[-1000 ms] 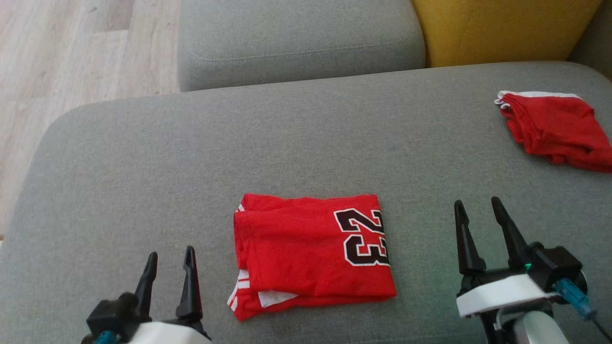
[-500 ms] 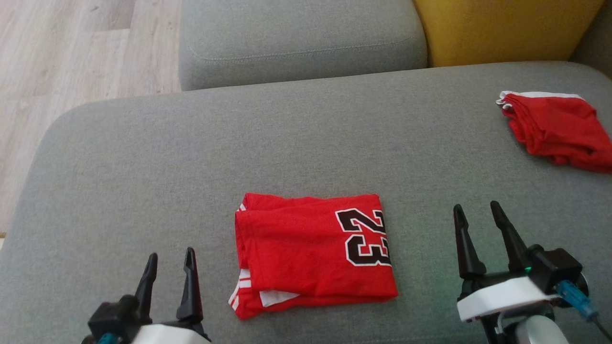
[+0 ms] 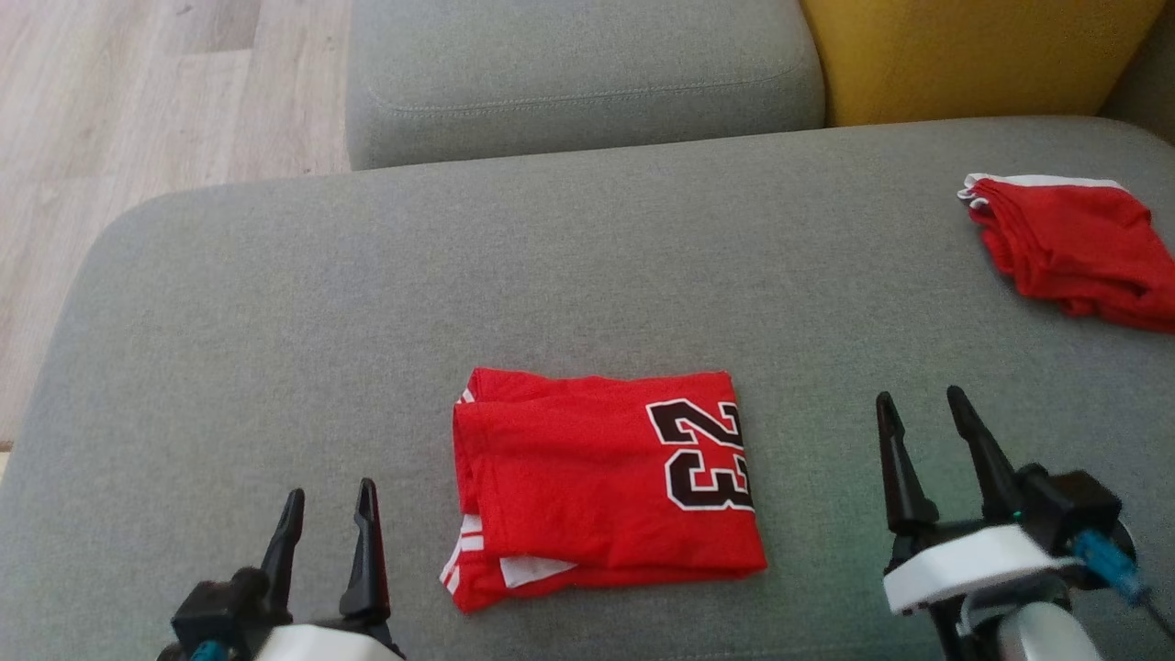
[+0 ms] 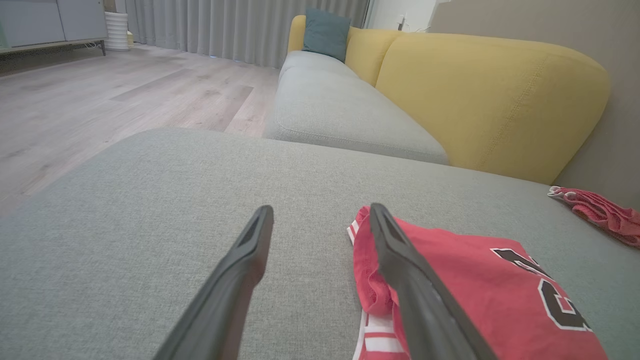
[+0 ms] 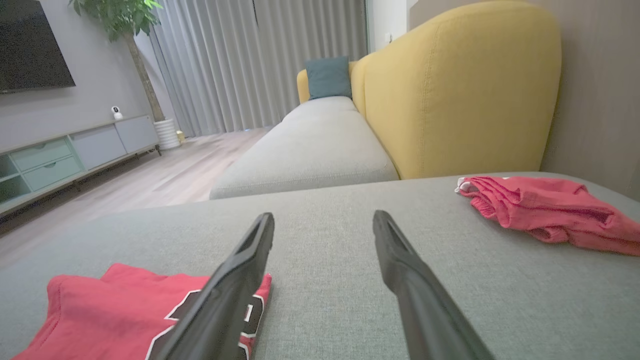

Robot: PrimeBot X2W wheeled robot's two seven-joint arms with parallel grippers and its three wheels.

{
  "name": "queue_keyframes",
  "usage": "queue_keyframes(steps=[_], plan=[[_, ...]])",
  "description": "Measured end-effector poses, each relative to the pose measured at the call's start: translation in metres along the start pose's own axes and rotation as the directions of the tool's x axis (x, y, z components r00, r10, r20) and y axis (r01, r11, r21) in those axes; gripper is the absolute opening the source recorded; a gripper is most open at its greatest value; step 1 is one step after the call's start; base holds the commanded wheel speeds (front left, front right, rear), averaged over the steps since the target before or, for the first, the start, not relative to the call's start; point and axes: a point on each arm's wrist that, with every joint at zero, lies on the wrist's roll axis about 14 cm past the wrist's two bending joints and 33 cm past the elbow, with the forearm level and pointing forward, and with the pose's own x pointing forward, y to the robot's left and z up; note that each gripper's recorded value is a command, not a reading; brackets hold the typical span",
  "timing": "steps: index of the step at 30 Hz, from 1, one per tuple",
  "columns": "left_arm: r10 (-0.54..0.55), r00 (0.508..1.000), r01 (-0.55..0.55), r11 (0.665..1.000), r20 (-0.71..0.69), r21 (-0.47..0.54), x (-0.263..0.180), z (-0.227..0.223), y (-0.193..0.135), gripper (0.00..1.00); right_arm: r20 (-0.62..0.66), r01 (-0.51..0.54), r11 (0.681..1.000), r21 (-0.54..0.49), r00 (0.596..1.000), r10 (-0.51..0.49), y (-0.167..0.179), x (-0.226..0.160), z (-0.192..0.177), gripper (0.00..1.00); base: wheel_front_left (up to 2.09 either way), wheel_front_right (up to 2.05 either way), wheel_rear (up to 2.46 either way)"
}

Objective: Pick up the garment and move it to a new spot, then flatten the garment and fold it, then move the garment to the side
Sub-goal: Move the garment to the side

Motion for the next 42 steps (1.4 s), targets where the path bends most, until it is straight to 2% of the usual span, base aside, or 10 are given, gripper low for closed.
queue_keyframes(steps=[4,10,21,27,32,33,35,38,39,42], plan=[[0.003,1.0,-0.003,1.0,-0.005,0.004,0.001,-0.002,0.001,1.0,-0.123,0.024,1.0,0.0,0.992,-0.024,-0.009,0.009,-0.013,1.0,0.0,0.0,0.0],[0.021,1.0,-0.021,1.0,-0.017,0.0,0.0,-0.005,0.006,1.0,-0.315,-0.042,0.999,0.02,0.948,0.046,0.008,0.029,-0.03,1.0,0.0,0.0,0.0],[0.097,0.995,-0.097,0.995,-0.016,-0.021,0.01,-0.004,0.025,1.0,-0.653,-0.166,0.971,0.173,0.718,0.239,0.047,0.022,-0.1,1.0,0.0,0.0,0.0],[0.147,0.988,-0.148,0.989,-0.037,-0.018,0.006,-0.009,0.039,1.0,-0.727,-0.18,0.958,0.223,0.624,0.286,0.059,0.026,-0.125,1.0,0.0,0.0,0.0],[0.165,0.985,-0.166,0.986,-0.043,-0.016,0.004,-0.011,0.044,1.0,-0.746,-0.213,0.944,0.253,0.579,0.33,0.075,0.028,-0.133,1.0,0.0,0.0,0.0],[0.166,0.985,-0.167,0.986,-0.043,-0.016,0.004,-0.011,0.044,1.0,-0.749,-0.217,0.942,0.257,0.571,0.336,0.078,0.028,-0.133,0.96,0.0,0.0,0.0],[0.166,0.985,-0.167,0.986,-0.042,-0.016,0.004,-0.011,0.044,1.0,-0.752,-0.224,0.94,0.259,0.564,0.341,0.08,0.028,-0.134,0.45,0.0,0.0,0.0],[0.163,0.986,-0.164,0.986,-0.04,-0.016,0.004,-0.01,0.044,1.0,-0.762,-0.223,0.938,0.264,0.549,0.345,0.081,0.024,-0.138,0.24,0.0,0.0,0.0],[0.161,0.986,-0.162,0.987,-0.039,-0.016,0.004,-0.01,0.043,1.0,-0.762,-0.221,0.939,0.265,0.548,0.344,0.081,0.023,-0.139,0.0,0.0,0.0,0.0],[0.15,0.988,-0.15,0.989,-0.037,-0.017,0.006,-0.009,0.04,1.0,-0.754,-0.208,0.941,0.268,0.563,0.339,0.078,0.022,-0.138,0.0,0.0,0.0,0.0]])
